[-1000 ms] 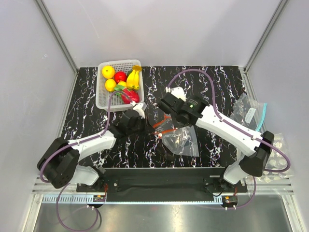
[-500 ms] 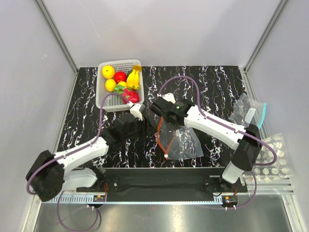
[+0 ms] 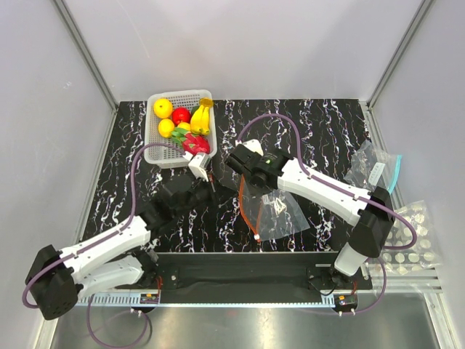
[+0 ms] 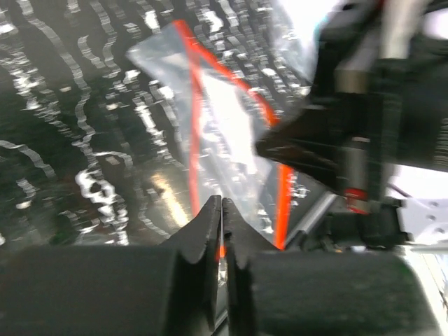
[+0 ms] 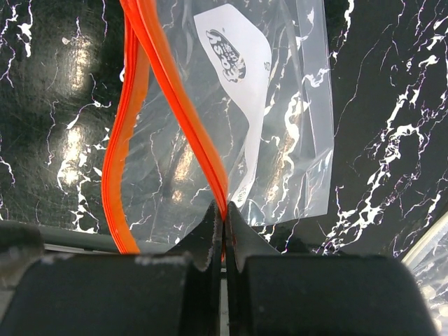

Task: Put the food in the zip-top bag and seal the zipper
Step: Open the zipper of the food storage bag.

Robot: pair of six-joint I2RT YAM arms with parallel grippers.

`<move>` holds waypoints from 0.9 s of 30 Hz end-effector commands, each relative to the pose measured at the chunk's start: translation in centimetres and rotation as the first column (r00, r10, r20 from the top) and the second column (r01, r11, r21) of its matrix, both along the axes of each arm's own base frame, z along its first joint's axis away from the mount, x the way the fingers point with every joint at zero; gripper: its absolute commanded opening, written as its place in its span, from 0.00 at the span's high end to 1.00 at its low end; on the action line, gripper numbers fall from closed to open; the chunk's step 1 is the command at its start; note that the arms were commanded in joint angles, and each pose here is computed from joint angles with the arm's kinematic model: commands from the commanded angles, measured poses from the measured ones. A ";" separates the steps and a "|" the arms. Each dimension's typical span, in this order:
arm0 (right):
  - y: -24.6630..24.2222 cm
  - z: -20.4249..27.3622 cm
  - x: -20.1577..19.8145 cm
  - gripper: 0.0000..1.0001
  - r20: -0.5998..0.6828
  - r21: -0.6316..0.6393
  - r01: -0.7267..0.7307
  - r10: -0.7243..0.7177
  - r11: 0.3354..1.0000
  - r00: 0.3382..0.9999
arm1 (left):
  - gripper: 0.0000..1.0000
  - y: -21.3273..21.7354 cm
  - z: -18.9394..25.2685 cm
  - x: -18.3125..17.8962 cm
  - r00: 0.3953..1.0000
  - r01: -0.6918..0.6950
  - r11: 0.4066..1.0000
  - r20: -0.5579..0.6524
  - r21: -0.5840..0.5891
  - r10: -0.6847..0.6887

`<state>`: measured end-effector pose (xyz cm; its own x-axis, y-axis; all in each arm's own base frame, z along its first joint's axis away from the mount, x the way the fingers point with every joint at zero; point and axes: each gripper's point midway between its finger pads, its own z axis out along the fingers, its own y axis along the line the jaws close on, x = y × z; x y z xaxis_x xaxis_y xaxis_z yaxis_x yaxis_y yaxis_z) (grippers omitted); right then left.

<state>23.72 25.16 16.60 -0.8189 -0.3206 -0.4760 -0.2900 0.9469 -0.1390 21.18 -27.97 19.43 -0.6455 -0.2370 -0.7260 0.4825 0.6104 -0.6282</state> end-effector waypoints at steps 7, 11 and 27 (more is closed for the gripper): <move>1.0 2.5 0.6 1.00 0.042 0.099 0.017 -0.021 0.995 0.999 | 1.00 -3.9 1.5 0.1 0.999 0.033 0.990 -0.021 -0.138 -0.036; 1.0 3.1 0.5 1.00 0.046 0.109 0.023 -0.028 0.994 0.999 | 1.00 -5.1 0.2 1.3 0.999 0.025 0.994 -0.045 -0.108 -0.030; 0.8 4.6 0.7 1.00 0.094 0.198 0.098 -0.118 0.975 0.988 | 1.00 -10.2 -3.7 2.9 0.983 0.064 0.983 -0.162 -0.172 -0.092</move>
